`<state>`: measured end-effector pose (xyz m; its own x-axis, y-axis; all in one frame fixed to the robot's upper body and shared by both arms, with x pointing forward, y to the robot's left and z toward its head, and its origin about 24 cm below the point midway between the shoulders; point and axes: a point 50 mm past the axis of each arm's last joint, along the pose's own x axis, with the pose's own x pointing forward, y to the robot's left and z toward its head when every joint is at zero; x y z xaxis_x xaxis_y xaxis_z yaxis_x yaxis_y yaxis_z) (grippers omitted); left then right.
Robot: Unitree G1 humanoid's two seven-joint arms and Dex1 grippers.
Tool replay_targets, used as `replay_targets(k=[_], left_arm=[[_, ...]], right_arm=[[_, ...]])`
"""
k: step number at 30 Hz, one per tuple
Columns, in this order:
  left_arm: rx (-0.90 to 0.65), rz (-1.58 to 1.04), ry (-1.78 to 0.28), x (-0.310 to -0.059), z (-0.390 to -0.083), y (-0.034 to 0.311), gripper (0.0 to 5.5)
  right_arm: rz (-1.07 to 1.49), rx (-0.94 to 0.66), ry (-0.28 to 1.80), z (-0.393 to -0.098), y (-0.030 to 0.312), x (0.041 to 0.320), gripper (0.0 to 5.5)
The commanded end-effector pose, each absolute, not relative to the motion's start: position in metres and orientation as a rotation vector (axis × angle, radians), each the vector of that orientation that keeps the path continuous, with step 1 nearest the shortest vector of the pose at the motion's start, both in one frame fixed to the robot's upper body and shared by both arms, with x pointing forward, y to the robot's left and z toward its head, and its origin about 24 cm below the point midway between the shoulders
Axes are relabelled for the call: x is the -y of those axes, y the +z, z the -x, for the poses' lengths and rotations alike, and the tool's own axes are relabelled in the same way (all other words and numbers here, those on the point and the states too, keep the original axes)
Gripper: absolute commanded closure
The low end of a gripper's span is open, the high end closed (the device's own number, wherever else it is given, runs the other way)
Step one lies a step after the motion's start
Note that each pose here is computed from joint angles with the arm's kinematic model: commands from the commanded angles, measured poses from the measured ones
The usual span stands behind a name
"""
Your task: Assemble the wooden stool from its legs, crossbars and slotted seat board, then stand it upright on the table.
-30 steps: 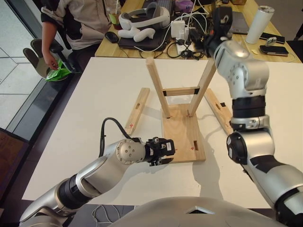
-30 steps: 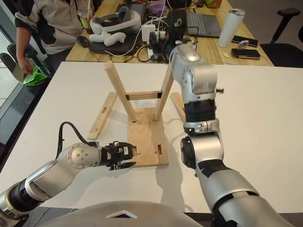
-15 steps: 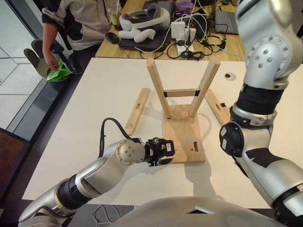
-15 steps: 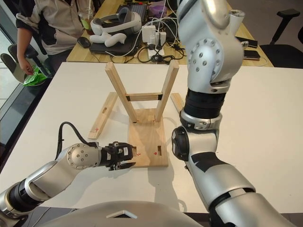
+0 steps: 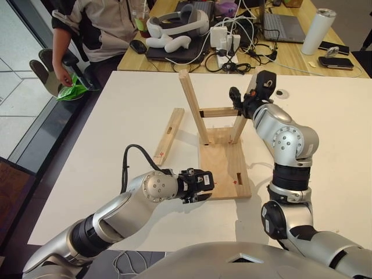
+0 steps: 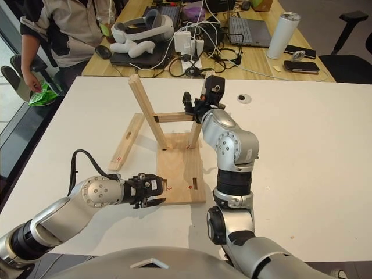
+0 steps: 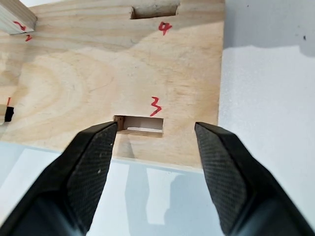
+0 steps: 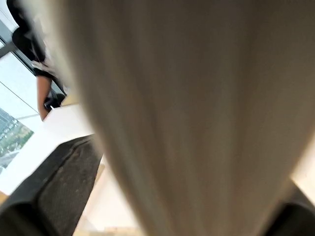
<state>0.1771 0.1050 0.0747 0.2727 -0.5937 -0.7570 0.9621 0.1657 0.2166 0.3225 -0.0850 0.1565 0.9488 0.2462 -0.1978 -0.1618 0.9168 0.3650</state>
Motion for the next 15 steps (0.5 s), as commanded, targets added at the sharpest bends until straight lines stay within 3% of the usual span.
replay_targets(k=[1, 6, 8, 10, 12, 15], left_arm=[[-0.689, -0.789, -1.160, -0.115, -0.176, 0.060, 2.58], [-0.684, -0.787, -1.155, -0.115, -0.177, 0.060, 2.58], [-0.678, -0.785, -1.145, -0.115, -0.179, 0.061, 2.58], [-0.655, -0.751, -1.100, -0.116, -0.183, 0.065, 2.58], [-0.597, -0.669, -0.997, -0.117, -0.198, 0.074, 2.58], [-0.461, -0.481, -0.753, -0.127, -0.230, 0.100, 2.58]], right_arm=[[-0.342, 0.168, 0.303, -0.319, 0.227, 0.081, 1.64], [-0.302, 0.482, 0.379, -0.297, 0.271, 0.084, 1.64], [-0.324, 0.509, 0.576, -0.279, 0.284, 0.077, 1.64], [-0.321, 0.329, 0.898, -0.261, 0.266, 0.074, 1.64], [-0.222, 0.113, 1.118, -0.243, 0.236, 0.091, 1.64], [-0.081, -0.168, 1.109, -0.236, 0.199, 0.132, 1.64]])
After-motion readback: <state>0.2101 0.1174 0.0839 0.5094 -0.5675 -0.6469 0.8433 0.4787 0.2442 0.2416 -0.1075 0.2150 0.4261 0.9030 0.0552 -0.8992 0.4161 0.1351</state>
